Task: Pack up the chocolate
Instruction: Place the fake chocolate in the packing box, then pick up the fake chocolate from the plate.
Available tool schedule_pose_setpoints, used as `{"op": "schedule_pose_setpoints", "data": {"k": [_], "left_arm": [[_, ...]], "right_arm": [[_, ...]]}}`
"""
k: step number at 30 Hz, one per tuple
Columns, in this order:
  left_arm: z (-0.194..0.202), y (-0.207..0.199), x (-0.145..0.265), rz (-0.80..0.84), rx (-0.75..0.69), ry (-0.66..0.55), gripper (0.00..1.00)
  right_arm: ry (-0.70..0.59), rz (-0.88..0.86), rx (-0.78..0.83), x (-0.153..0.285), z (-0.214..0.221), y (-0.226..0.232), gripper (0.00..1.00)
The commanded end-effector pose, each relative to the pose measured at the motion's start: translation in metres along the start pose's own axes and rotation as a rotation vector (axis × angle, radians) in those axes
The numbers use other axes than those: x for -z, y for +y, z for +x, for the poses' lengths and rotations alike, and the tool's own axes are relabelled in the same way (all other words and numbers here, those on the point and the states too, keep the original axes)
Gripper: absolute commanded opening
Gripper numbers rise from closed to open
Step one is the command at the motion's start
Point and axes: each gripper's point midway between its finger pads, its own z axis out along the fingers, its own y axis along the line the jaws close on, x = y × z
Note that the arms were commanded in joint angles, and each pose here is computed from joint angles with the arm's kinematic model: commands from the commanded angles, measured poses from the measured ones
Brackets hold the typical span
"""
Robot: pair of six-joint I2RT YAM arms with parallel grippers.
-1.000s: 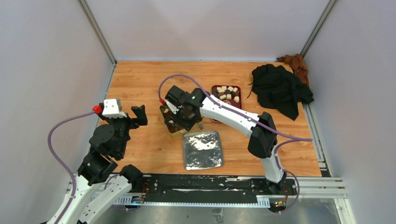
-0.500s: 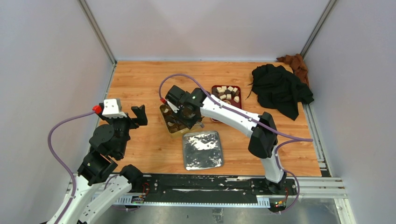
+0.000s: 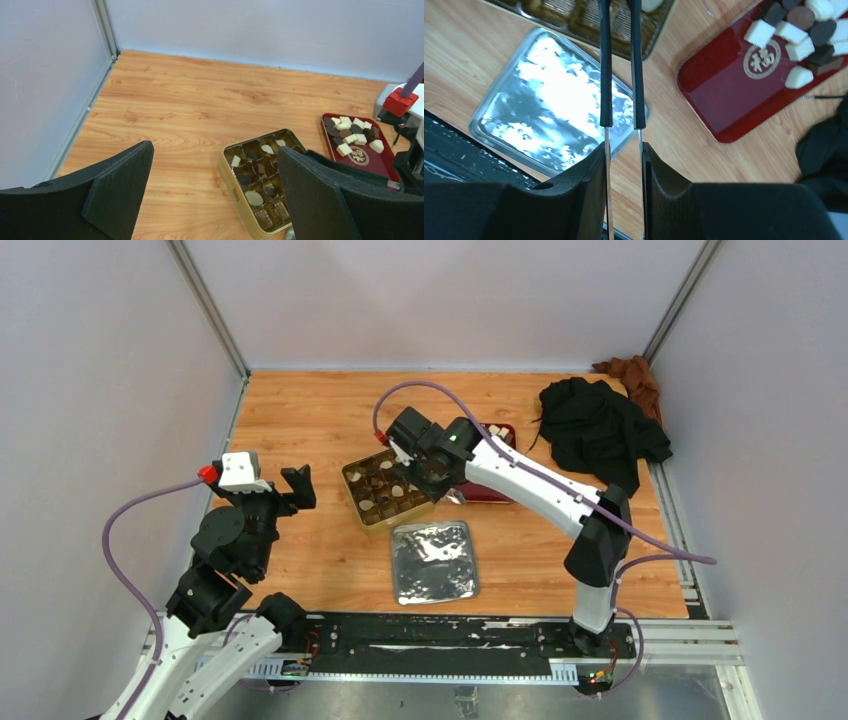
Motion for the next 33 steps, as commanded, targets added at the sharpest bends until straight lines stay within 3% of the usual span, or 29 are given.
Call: {"op": "schedule_pose_setpoints", "data": {"k": [1,19,33], "left_arm": [[-0.001,0.002,0.000,-0.007,0.010,-0.014,1.00],[0.001,0.001,-0.001,-0.006,0.007,-0.009,1.00],[0.001,0.001,-0.002,-0.007,0.005,-0.007,1.00]], "right_arm": [[0.031,0.071,-0.055,0.011,0.022,-0.030,0.32],[0.156,0.160,-0.252,-0.009,0.088,-0.100,0.31],[0.216,0.169,-0.303,-0.035,0.098,-0.128,0.37]]}}
